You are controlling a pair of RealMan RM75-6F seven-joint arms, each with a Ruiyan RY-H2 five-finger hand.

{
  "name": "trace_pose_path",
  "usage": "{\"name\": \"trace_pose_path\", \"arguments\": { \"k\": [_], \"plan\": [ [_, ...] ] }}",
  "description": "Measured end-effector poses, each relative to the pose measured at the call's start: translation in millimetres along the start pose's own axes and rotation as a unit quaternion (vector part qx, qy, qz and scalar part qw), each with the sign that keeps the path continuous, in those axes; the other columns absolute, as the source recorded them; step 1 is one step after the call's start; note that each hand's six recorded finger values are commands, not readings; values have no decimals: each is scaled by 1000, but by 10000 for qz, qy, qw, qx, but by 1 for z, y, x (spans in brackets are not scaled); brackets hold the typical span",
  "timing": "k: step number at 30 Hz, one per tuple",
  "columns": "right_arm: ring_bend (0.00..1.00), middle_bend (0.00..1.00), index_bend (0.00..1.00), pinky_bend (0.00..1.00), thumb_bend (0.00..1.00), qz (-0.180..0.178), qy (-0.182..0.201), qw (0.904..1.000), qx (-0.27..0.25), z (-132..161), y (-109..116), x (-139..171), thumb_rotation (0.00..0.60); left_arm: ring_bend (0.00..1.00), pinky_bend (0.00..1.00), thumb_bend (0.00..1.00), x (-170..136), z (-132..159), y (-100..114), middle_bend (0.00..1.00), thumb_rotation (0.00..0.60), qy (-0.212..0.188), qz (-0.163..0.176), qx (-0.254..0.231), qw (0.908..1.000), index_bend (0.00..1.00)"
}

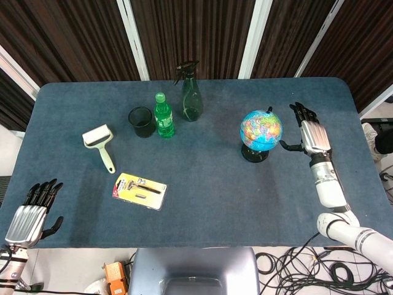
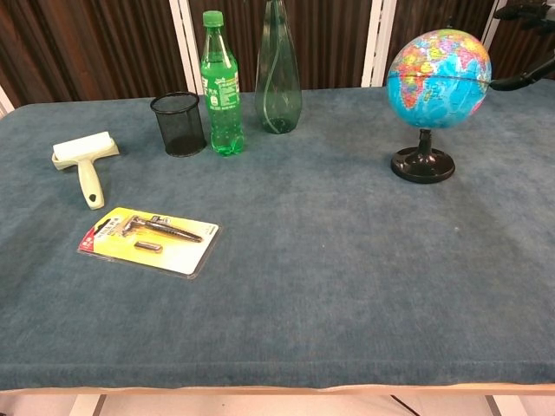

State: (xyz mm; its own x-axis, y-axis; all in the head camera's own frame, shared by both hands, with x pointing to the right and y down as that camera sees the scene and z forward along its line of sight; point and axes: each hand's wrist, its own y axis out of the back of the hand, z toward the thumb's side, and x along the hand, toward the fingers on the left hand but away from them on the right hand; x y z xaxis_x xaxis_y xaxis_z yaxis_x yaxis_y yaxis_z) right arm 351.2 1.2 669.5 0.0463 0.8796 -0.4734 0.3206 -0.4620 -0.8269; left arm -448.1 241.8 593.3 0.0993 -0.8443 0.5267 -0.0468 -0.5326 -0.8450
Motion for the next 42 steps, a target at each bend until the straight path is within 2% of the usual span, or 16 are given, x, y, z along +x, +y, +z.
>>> {"name": "trace_pose_path", "arguments": {
  "k": [15, 29, 37, 42],
  "plan": [
    [0, 0, 0, 0, 152, -69, -282, 9991, 304, -16, 1, -22, 600, 0, 46, 361, 5, -8, 1, 0, 600, 164, -28, -34, 9999, 0],
    [0, 0, 0, 0, 152, -77, -360, 9984, 430, -6, -2, -46, 600, 0, 46, 360, 9, -15, 4, 0, 600, 319, 13, -62, 9995, 0],
    [0, 0, 0, 0, 152, -130, -570, 9965, 589, -12, -1, -60, 600, 0, 46, 361, 13, -20, 4, 0, 600, 404, -9, -83, 9991, 0],
    [0, 0, 0, 0, 152, -185, -541, 9965, 609, -15, 2, -56, 600, 0, 46, 361, 12, -20, 5, 0, 600, 386, -8, -98, 9992, 0]
  ]
}}
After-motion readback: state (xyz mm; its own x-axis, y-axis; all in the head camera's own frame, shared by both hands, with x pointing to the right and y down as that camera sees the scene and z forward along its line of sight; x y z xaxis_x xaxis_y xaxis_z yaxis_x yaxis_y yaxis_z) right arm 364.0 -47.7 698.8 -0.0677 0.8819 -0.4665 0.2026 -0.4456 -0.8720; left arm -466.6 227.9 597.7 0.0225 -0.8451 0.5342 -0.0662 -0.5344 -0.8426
